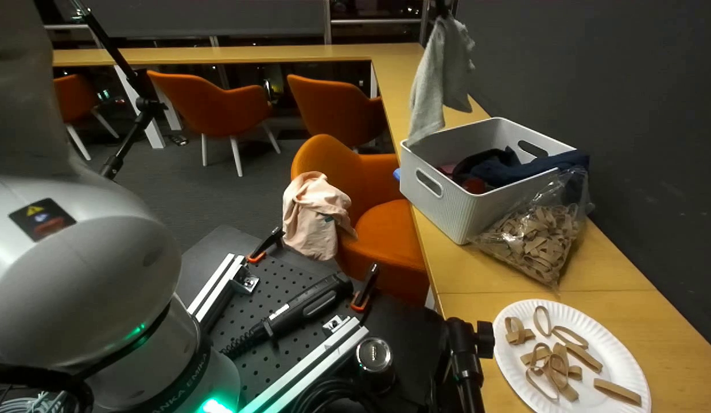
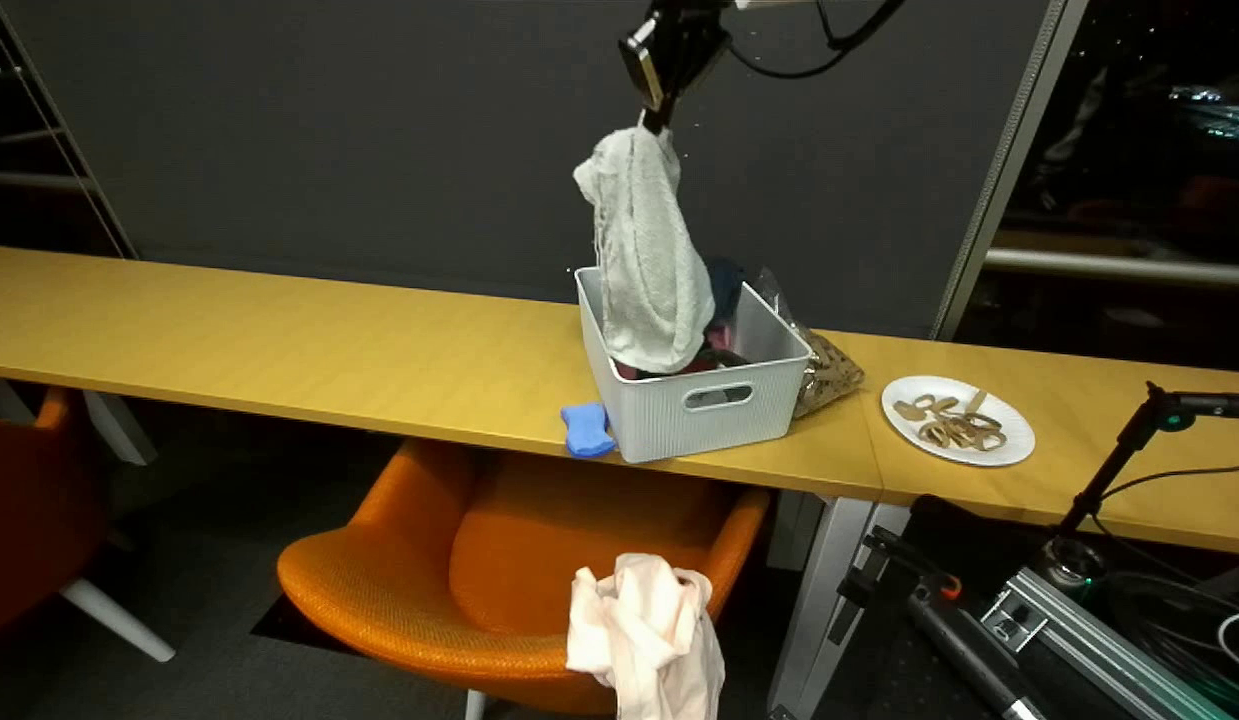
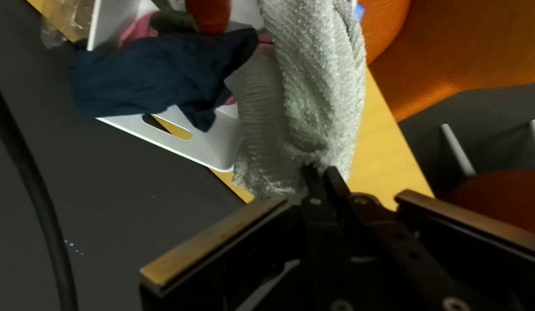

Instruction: Remove the white towel from the container and put it on the backrest of the sofa then put the peach t-shirt in the container.

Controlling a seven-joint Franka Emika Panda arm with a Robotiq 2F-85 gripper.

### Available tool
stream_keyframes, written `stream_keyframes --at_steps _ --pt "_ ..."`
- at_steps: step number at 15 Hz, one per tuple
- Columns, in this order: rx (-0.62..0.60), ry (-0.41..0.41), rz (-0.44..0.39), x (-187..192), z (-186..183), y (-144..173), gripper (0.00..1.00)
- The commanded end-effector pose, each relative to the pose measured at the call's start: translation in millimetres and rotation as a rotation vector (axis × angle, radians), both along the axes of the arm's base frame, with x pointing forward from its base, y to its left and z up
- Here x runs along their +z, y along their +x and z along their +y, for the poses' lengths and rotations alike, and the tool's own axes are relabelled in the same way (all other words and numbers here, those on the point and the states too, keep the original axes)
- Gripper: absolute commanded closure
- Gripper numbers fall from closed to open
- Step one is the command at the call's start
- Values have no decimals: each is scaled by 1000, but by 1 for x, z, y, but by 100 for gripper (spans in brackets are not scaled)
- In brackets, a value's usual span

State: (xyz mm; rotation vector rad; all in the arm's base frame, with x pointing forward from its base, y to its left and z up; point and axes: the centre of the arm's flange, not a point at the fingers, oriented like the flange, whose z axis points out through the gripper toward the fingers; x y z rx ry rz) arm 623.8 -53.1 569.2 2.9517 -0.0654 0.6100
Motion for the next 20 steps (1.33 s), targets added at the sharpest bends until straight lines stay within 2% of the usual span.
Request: stream_keyframes --at_steps 1,3,6,12,15,20 --pt "163 51 10 27 84 -23 99" --pt "258 96 40 20 133 -21 99" --pt "383 180 112 -14 194 -14 99" --pt "547 265 286 -106 273 9 99" --pt "601 264 365 -142 294 16 99" --pt "619 283 480 -174 291 17 99"
